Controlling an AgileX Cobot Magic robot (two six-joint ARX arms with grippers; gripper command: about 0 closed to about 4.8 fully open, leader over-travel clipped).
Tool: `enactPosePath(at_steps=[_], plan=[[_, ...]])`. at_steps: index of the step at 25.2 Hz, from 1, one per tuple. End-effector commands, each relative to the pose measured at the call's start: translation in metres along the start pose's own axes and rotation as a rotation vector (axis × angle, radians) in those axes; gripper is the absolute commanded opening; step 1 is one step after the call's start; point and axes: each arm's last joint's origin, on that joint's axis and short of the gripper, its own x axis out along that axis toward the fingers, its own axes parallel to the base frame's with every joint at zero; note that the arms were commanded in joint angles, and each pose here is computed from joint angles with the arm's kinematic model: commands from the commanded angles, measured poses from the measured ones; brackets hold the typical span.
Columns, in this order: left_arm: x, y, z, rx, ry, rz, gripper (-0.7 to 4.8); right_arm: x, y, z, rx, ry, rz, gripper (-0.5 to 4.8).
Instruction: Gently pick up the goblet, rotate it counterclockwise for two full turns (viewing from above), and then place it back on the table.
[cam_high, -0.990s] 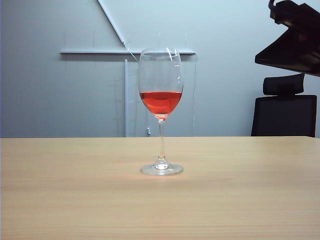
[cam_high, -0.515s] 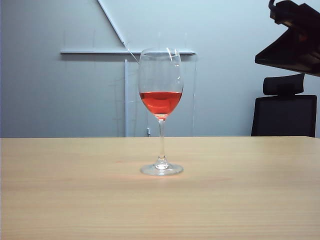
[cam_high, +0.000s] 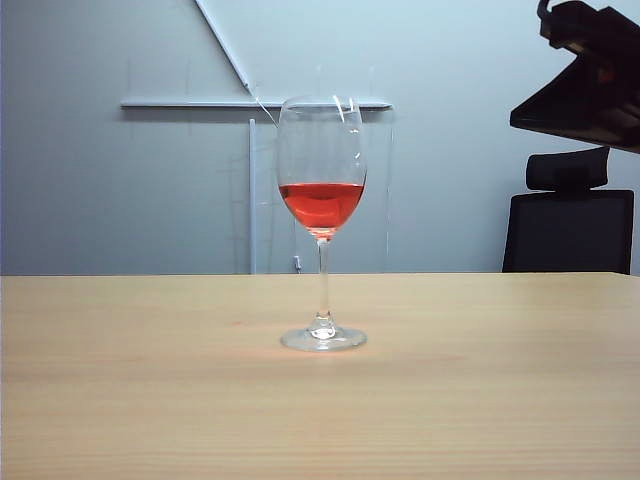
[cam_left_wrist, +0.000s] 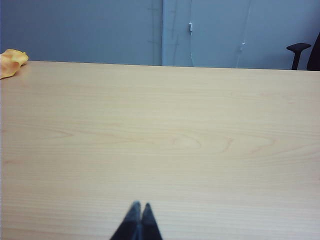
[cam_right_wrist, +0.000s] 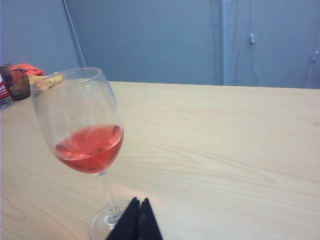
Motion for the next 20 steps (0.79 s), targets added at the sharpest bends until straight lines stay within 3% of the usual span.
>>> enactPosePath(at_steps=[1,8,11,20], plan=[[0.000,0.000,0.001,0.005,-0.006,-0.004,-0.05,0.000,0.000,0.002,0.000,-0.014,-0.003,-0.08],[0.000,0.000,0.001,0.005,-0.006,-0.004,-0.05,-0.027,-0.019,0.012,-0.005,-0.011,-0.151,-0.08],[0.000,0.000,0.001,0.005,-0.006,-0.004,-0.05,-0.048,-0.034,0.018,-0.009,-0.047,-0.271,-0.08],[0.000,0.000,0.001,0.005,-0.006,-0.004,-0.05,-0.070,-0.049,0.015,-0.117,-0.120,-0.349,-0.08]])
